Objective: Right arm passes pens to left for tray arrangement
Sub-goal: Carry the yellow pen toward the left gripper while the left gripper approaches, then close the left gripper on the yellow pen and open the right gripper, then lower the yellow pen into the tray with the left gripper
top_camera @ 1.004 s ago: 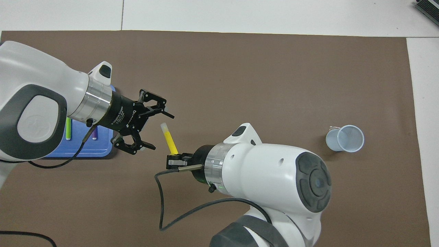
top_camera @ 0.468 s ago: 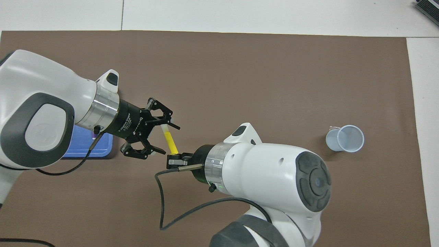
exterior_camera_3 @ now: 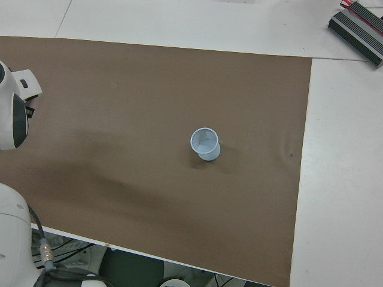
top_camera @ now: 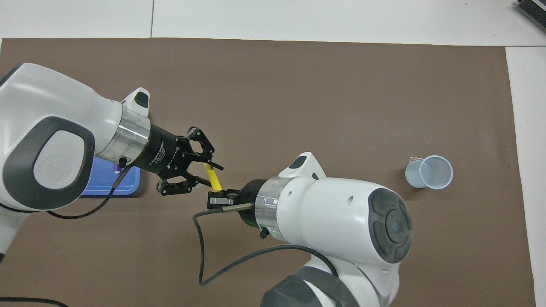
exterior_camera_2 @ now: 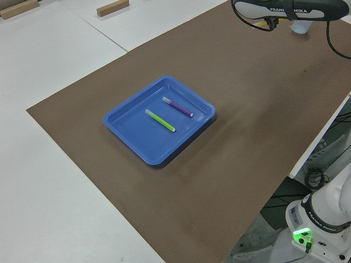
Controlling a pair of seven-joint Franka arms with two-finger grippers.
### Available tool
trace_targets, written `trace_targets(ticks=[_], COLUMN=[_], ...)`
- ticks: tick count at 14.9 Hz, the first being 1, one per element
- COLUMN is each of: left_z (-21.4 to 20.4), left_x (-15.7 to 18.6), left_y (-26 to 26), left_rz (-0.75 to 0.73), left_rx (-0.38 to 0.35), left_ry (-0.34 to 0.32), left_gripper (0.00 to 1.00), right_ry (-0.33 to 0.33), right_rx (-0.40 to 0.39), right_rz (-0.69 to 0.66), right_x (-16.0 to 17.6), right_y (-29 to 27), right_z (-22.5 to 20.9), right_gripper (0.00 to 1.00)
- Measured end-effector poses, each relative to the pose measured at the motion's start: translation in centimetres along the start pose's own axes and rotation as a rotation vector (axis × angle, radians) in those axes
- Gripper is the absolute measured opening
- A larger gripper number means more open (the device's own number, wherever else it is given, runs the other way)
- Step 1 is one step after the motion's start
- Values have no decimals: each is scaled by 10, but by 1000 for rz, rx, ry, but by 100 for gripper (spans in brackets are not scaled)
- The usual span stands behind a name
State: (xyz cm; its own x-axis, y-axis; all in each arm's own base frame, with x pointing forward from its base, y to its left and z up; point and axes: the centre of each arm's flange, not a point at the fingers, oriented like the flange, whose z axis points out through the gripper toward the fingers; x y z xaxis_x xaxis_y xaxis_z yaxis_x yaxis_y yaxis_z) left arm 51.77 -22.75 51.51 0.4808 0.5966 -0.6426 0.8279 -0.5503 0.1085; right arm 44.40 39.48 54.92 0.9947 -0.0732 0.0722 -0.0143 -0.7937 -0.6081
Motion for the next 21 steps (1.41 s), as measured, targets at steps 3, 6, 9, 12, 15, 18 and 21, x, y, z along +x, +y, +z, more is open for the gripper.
trace_targets(ticks=[3,6,9,12,15,18,21], left_z=[0,-1,-3,-9,-18,-31,-50], left_x=[0,1,-1,-5,-4,14,42], left_y=[-2,-4,-5,-7,-10,-19,-36], left_rz=[4,2,4,9,33,116,210], left_rx=[4,18,15,8,-3,12,52], left_ry=[4,-1,1,4,15,48,80], left_gripper=[25,21,21,19,19,19,19], right_ry=[8,15,17,16,15,48,55], right_rx=[3,7,8,6,0,-56,-151], right_rz=[-1,0,1,7,9,-21,-54], right_x=[2,4,5,7,9,22,36], right_y=[0,0,0,2,5,17,36], right_z=[-2,-5,-6,-4,-1,-7,-16], right_gripper=[17,17,20,37,67,97,100])
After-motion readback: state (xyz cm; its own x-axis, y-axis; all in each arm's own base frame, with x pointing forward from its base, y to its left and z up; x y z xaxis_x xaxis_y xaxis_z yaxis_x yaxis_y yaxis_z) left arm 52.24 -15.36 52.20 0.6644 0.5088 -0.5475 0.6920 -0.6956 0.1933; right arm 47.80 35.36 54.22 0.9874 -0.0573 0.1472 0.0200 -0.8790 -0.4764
